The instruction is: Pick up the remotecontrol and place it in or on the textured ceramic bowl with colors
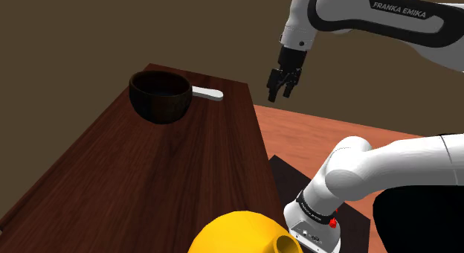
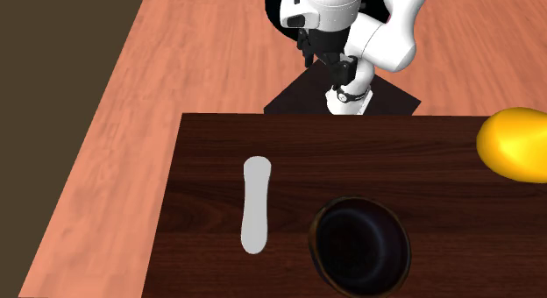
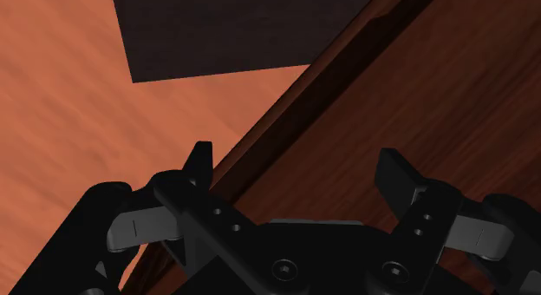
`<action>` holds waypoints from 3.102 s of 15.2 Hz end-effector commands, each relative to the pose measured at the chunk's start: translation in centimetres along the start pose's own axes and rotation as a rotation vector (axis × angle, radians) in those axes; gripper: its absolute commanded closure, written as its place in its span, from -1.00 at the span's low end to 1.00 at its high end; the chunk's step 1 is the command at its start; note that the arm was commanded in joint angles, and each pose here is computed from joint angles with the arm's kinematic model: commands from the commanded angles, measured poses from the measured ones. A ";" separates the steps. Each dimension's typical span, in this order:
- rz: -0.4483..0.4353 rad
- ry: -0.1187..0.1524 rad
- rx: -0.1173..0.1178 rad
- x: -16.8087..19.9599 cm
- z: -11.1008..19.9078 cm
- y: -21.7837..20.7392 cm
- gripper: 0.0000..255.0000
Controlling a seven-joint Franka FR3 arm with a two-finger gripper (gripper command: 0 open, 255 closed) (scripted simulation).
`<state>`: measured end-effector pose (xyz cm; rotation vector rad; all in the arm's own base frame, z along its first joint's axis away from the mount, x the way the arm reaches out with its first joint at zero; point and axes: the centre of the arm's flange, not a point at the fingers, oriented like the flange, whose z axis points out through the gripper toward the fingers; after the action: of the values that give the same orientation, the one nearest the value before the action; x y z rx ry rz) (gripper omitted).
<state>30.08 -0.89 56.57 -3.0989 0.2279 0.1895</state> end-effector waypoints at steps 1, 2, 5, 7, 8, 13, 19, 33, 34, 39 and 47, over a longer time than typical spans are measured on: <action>0.000 0.000 0.000 0.0 0.0 0.0 -1.00; -0.033 0.004 -0.004 1.2 0.2 0.0 -1.00; -0.132 0.017 -0.015 5.0 0.7 -0.2 -1.00; -0.198 0.025 -0.022 7.4 1.0 -0.6 -1.00; -0.231 0.030 -0.026 8.6 1.2 -0.9 -1.00; -0.395 0.051 -0.044 14.6 1.9 -2.6 -1.00; -0.593 0.076 -0.066 21.2 2.7 -6.0 -1.00; -0.828 0.106 -0.093 28.5 6.6 -11.5 -1.00; -0.828 0.106 -0.093 28.7 7.4 -11.5 -1.00; -0.828 0.106 -0.093 28.7 7.4 -11.5 -1.00; -0.828 0.106 -0.093 28.7 7.4 -11.5 1.00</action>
<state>59.02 6.63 45.87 -2.9803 -1.0612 0.0062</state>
